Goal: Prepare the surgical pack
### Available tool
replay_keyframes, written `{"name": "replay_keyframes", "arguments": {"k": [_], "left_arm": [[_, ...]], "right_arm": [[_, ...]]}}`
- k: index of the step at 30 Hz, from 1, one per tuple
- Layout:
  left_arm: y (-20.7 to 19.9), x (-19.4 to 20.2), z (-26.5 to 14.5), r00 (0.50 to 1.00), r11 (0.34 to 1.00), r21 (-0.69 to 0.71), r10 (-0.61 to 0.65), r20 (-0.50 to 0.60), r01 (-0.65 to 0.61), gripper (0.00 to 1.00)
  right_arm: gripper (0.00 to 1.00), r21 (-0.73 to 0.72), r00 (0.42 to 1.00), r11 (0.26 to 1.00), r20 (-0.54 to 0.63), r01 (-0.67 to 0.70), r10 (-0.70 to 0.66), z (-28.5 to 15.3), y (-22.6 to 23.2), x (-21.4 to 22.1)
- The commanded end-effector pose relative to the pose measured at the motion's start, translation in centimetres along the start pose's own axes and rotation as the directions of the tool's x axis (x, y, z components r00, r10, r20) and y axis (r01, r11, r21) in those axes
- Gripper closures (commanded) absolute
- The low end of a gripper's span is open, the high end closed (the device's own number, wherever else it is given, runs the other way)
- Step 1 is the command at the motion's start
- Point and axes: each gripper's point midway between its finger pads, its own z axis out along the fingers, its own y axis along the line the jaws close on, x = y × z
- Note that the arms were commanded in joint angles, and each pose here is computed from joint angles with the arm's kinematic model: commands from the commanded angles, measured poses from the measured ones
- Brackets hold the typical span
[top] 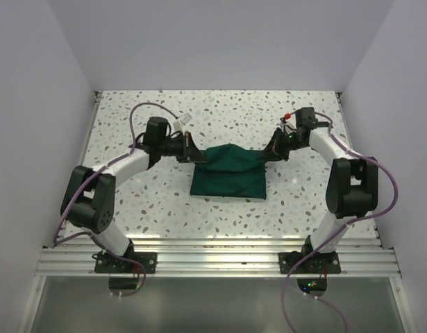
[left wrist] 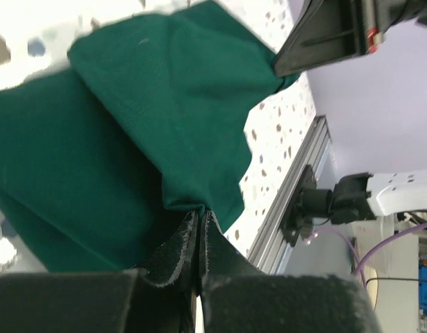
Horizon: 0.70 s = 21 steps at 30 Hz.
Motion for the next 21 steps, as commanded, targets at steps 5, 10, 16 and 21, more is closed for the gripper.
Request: {"name": "replay_keyframes", "arguments": {"k": [5, 10, 16, 21], "left_arm": [[1.4, 5.4, -1.6, 0.996, 0.998, -0.052, -0.036, -0.078, 0.032, 1.00], [2.5, 6.8, -1.7, 0.993, 0.995, -0.089, -0.055, -0.106, 0.046, 1.00], [4.1, 7.8, -1.8, 0.988, 0.986, -0.152, -0.086, -0.131, 0.066, 0.96], [5.2, 8.0, -2.5, 0.987, 0.972, -0.226, -0.088, -0.133, 0.057, 0.78]], "right_arm": [[0.99, 0.011, 0.998, 0.999, -0.054, 0.037, -0.036, -0.9, -1.2, 3.4], [0.94, 0.038, 0.993, 0.999, -0.119, 0.007, -0.003, -0.5, -3.6, 6.8], [0.85, 0.061, 0.984, 0.998, -0.178, 0.000, 0.011, 0.2, -5.8, 9.0], [0.73, 0.053, 0.976, 0.999, -0.216, 0.002, 0.009, 0.1, -5.8, 9.9]]}}
